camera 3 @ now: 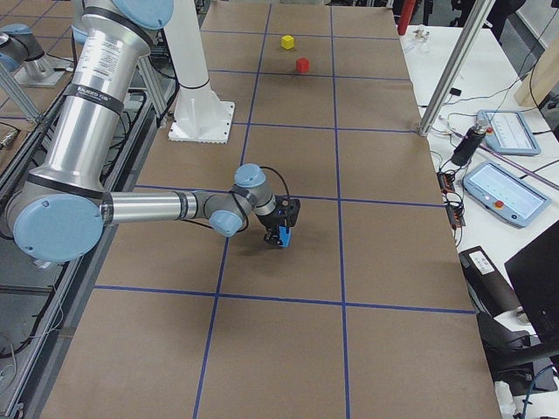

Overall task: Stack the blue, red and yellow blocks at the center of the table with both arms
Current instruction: 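Carry the blue cube with the right gripper to the table center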

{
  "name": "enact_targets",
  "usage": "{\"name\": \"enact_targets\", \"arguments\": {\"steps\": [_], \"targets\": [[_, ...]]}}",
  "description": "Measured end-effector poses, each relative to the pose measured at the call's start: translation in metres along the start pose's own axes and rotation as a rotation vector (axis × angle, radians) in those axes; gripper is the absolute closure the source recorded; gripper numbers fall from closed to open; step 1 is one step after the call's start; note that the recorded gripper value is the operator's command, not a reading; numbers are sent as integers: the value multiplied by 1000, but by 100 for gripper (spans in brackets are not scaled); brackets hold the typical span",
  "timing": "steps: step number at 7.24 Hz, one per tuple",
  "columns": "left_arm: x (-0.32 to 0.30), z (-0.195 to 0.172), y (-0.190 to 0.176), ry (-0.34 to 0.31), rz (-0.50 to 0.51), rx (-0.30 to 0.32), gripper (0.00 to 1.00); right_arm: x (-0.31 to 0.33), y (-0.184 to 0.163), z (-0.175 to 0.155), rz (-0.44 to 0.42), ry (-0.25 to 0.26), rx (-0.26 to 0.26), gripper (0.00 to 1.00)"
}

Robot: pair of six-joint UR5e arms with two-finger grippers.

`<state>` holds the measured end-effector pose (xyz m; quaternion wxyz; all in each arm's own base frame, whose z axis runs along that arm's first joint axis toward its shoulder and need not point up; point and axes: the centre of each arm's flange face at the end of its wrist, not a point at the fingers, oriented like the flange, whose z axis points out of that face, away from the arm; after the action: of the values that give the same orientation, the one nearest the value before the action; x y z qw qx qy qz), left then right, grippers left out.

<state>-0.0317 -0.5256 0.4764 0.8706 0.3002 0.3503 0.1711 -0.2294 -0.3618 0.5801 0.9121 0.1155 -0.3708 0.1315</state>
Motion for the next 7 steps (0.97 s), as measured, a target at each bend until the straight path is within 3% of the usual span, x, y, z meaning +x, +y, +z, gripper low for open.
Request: {"name": "enact_targets", "arguments": {"steps": [3, 7], "targets": [[-3, 3, 2, 0, -6, -7, 0, -145, -51, 11, -196, -40, 6, 100], [-6, 7, 5, 0, -15, -16, 0, -384, -83, 15, -216, 4, -54, 100]]}}
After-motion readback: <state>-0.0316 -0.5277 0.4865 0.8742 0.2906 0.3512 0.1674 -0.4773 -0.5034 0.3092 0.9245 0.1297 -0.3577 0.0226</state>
